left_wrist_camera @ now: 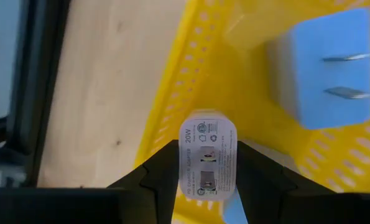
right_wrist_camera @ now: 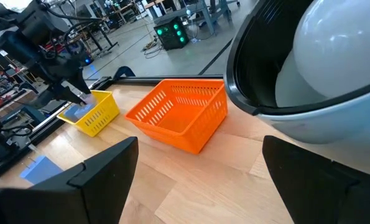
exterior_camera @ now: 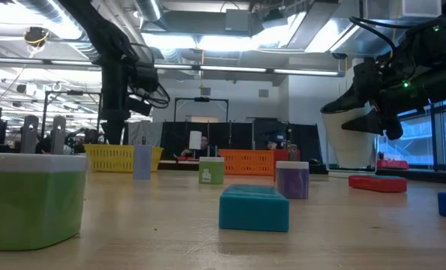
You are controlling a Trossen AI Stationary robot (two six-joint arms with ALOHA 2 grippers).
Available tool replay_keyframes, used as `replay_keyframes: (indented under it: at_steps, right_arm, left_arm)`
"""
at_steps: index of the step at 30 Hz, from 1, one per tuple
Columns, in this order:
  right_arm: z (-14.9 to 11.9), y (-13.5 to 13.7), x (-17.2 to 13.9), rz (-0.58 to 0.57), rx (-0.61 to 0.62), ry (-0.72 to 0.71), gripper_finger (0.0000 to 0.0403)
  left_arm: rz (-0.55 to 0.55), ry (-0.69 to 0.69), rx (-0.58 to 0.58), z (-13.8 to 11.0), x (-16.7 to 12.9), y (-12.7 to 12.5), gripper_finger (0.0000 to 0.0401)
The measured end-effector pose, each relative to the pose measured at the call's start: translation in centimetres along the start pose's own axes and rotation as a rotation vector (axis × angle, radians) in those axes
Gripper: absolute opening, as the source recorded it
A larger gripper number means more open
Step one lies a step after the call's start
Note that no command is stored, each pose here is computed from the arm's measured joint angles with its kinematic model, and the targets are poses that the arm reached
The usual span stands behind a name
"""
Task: Pick & Place Office items
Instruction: Put the pink changer adapter into the yellow bin, then put the light blue changer adapter into the yellow bin
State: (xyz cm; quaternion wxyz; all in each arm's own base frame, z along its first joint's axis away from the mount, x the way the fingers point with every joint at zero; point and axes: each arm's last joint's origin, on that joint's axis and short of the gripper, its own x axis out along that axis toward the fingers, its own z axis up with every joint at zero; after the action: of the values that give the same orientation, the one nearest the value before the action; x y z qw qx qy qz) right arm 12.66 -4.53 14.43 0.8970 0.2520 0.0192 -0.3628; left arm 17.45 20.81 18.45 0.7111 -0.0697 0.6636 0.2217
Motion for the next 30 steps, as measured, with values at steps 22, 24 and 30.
replay_keyframes:
  at_steps: [22, 24, 30]
  right_arm:
    - [0.0, 0.0, 0.0, 0.000, 0.000, 0.000, 0.0347]
    - [0.0, 0.0, 0.0, 0.000, 0.000, 0.000, 0.0347]
    - [0.0, 0.0, 0.0, 0.001, 0.000, 0.001, 0.0347]
  left_arm:
    - [0.065, -0.016, -0.219, 2.4, -5.7, 1.6, 0.0203]
    - [0.008, -0.060, -0.254, 3.1, -6.9, 1.3, 0.0200]
    - [-0.244, -0.222, -0.401, 5.7, -8.6, -1.6, 0.0197]
